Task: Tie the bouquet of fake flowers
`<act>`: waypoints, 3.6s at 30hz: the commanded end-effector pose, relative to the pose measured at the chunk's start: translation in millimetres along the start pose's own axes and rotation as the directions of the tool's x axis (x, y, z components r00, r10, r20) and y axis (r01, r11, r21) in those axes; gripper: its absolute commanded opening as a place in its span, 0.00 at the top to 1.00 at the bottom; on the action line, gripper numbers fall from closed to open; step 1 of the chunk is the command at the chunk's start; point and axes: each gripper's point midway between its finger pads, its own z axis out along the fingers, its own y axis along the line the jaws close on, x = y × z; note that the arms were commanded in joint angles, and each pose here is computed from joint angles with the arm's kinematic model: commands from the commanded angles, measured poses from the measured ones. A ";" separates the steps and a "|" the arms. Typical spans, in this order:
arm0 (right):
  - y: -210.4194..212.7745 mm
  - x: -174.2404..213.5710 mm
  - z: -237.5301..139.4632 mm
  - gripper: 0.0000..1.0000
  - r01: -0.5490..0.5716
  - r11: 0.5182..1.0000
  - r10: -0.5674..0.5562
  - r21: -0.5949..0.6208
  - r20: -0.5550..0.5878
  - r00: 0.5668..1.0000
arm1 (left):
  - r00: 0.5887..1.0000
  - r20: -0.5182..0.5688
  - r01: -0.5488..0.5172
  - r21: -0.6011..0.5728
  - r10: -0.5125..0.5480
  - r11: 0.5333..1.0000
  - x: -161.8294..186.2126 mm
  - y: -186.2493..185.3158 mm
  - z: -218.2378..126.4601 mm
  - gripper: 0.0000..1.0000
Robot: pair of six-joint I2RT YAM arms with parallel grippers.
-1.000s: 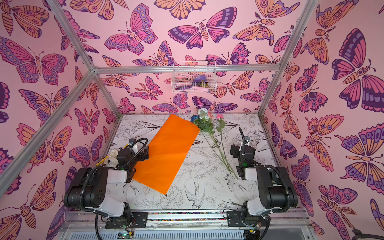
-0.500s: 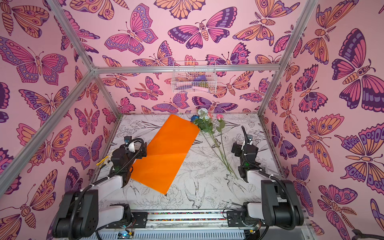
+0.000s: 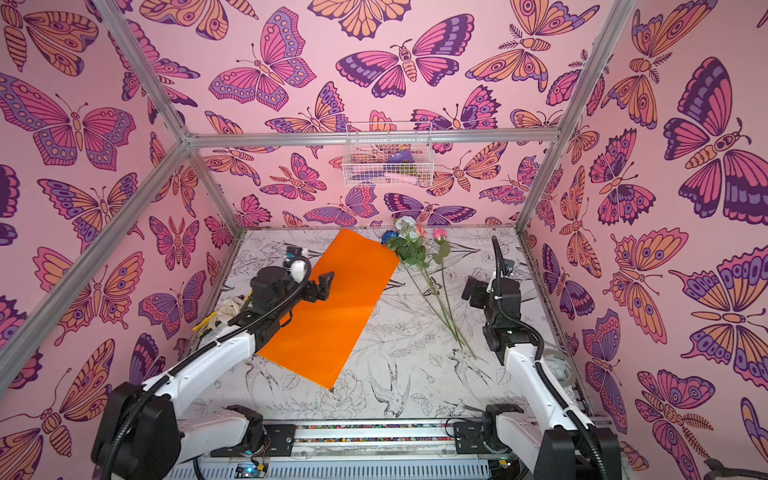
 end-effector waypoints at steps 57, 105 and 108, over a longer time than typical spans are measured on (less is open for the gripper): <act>156.4 142.9 151.2 0.78 0.031 0.999 -0.043 -0.030 -0.659 0.751 | 0.661 -0.605 -0.572 -0.024 0.444 0.820 168.4 -54.9 124.2 0.31; 175.9 112.4 189.8 0.76 -0.044 0.997 -0.001 -0.059 -0.616 0.788 | 0.883 -0.245 -0.404 0.034 0.400 0.914 -7.5 -100.5 32.3 1.00; 170.7 113.5 195.0 0.74 -0.045 0.998 0.004 -0.050 -0.619 0.786 | 0.895 -0.234 -0.384 0.031 0.380 0.923 -13.6 -97.1 28.7 1.00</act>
